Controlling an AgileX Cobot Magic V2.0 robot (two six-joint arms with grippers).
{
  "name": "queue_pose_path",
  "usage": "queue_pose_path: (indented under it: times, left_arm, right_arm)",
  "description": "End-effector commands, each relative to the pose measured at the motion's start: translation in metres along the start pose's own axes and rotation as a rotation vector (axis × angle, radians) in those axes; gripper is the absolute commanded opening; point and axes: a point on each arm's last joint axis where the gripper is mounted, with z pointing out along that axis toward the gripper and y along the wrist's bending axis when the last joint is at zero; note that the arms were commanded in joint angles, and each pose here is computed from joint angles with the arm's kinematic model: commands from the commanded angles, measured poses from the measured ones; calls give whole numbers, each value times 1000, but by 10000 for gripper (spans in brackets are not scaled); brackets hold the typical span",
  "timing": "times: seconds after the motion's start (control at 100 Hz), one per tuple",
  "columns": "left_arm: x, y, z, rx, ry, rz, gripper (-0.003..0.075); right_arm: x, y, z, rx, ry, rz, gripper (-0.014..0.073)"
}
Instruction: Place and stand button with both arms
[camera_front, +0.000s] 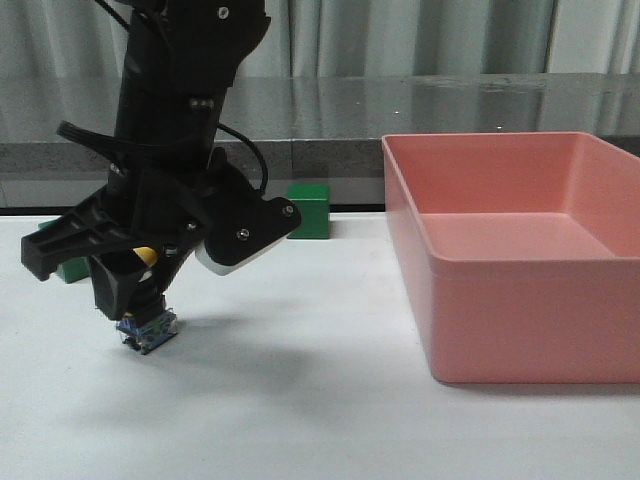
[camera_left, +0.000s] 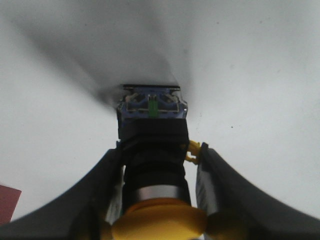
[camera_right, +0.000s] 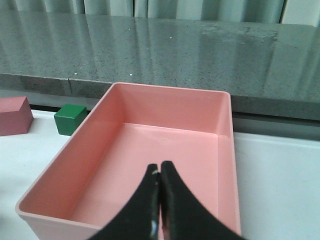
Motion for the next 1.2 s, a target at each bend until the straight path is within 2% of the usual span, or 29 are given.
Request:
queue_pose_path:
  times: [0.0,0.18,0.28,0.63,0.96,1.06,1.19]
  left_arm:
    - [5,1,-15,-32,-9,-30,192]
    - [5,2,-16,-48,-17,-37,524]
    - [6,1,-18,-55,-18,-39,604]
    - [16,-6,-45,-104,-76,-92,608]
    - [45,-33,-97,-170,-90,-161,608]
    - [58,-45,-117,-214,-105,-288,582]
    - [73,-58,-139,-277,-142,-516,448]
  right_arm:
    - [-13,-3,-1,36,-77,7,-58]
    - [-13,-3,-1,36,-77,7,-58]
    - [-13,-3,-1,36,-77,7,-58]
    - [-13,-3,-1,36,-77,7,-58]
    - [-13,-3,-1,36,-77,7,-58]
    - [-13,-3,-1,36,-77,7,-58]
    - [-13,-3,-1,36,-77,7,-58]
